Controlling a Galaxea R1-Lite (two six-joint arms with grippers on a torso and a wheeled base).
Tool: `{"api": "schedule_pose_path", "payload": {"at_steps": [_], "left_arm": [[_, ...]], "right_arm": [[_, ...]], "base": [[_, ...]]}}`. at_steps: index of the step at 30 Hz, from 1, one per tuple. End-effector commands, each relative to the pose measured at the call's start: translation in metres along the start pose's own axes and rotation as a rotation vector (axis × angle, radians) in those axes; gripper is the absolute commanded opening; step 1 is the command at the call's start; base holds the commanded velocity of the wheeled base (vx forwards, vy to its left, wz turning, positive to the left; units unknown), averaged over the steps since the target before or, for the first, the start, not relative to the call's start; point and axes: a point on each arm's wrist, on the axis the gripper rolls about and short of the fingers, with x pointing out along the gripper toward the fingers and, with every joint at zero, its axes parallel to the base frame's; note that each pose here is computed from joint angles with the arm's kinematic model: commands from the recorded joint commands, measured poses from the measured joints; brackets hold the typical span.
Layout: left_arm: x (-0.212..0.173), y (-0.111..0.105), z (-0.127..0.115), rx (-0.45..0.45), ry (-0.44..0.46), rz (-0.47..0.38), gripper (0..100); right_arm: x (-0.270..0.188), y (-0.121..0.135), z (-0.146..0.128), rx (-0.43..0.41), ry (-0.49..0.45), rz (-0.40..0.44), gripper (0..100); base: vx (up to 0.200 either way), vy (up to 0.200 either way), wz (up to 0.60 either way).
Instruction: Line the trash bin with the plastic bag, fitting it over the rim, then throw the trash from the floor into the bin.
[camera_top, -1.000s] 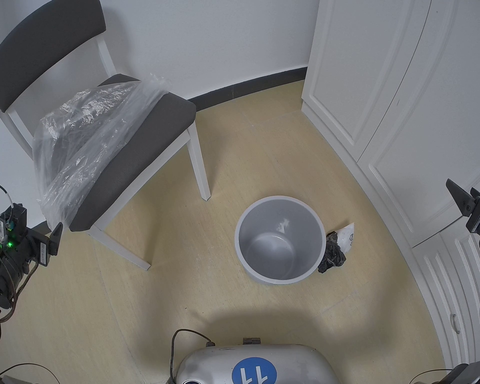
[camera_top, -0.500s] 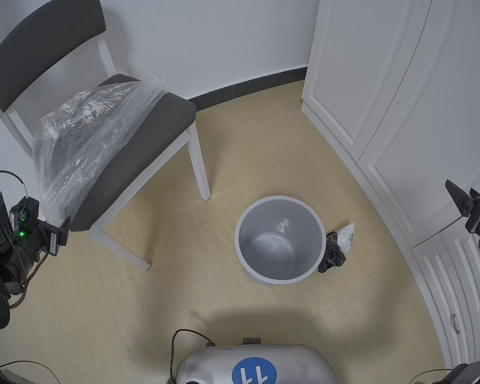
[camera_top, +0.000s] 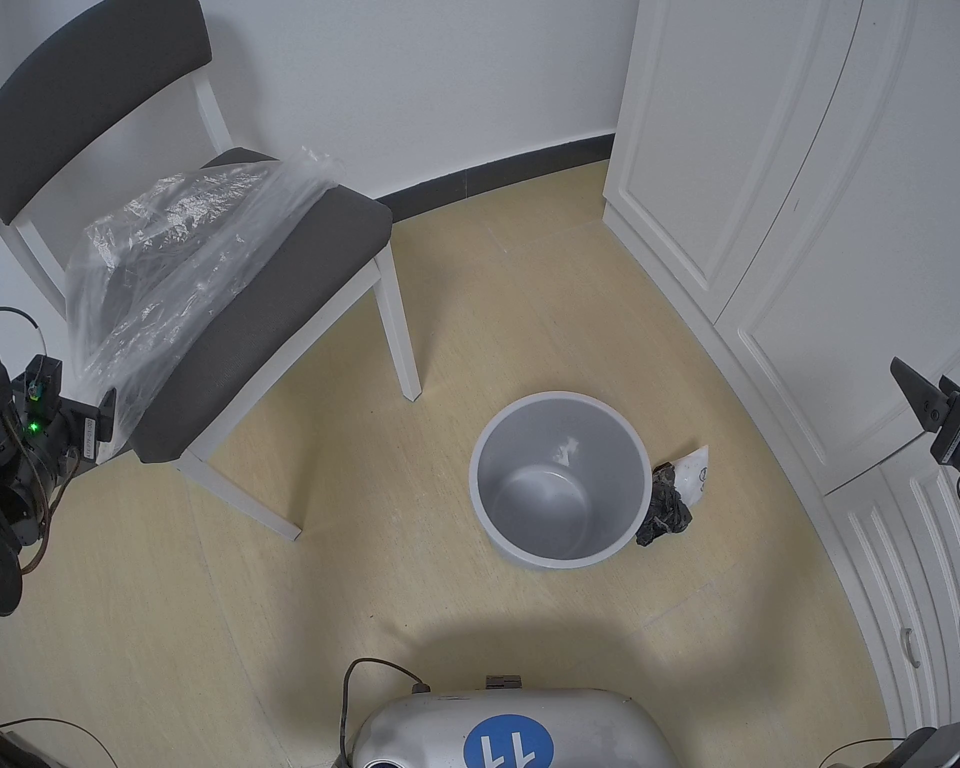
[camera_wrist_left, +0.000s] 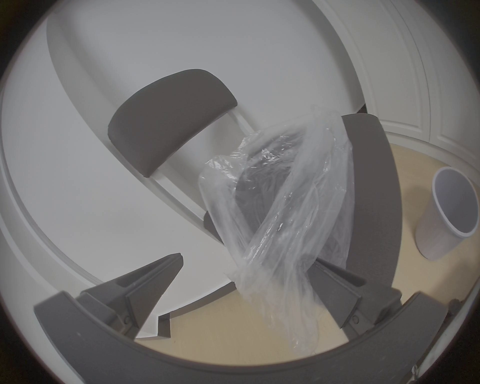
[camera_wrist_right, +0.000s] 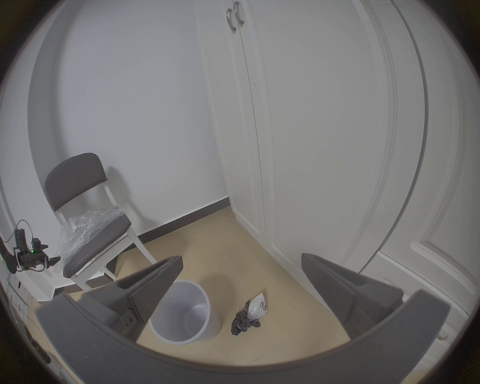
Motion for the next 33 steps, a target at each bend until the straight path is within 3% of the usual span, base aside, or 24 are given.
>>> {"api": "schedule_pose_path", "payload": {"at_steps": [1, 33], "left_arm": [[-0.002, 0.008, 0.002, -0.008, -0.011, 0.029, 100], [0.021, -0.010, -0.006, 0.013, 0.026, -0.013, 100]], "right_arm": [[-0.001, 0.000, 0.000, 0.000, -0.003, 0.001, 100], [-0.002, 0.000, -0.002, -0.004, 0.007, 0.027, 100]], "base": [[0.000, 0.000, 0.00], [0.000, 0.000, 0.00]]}}
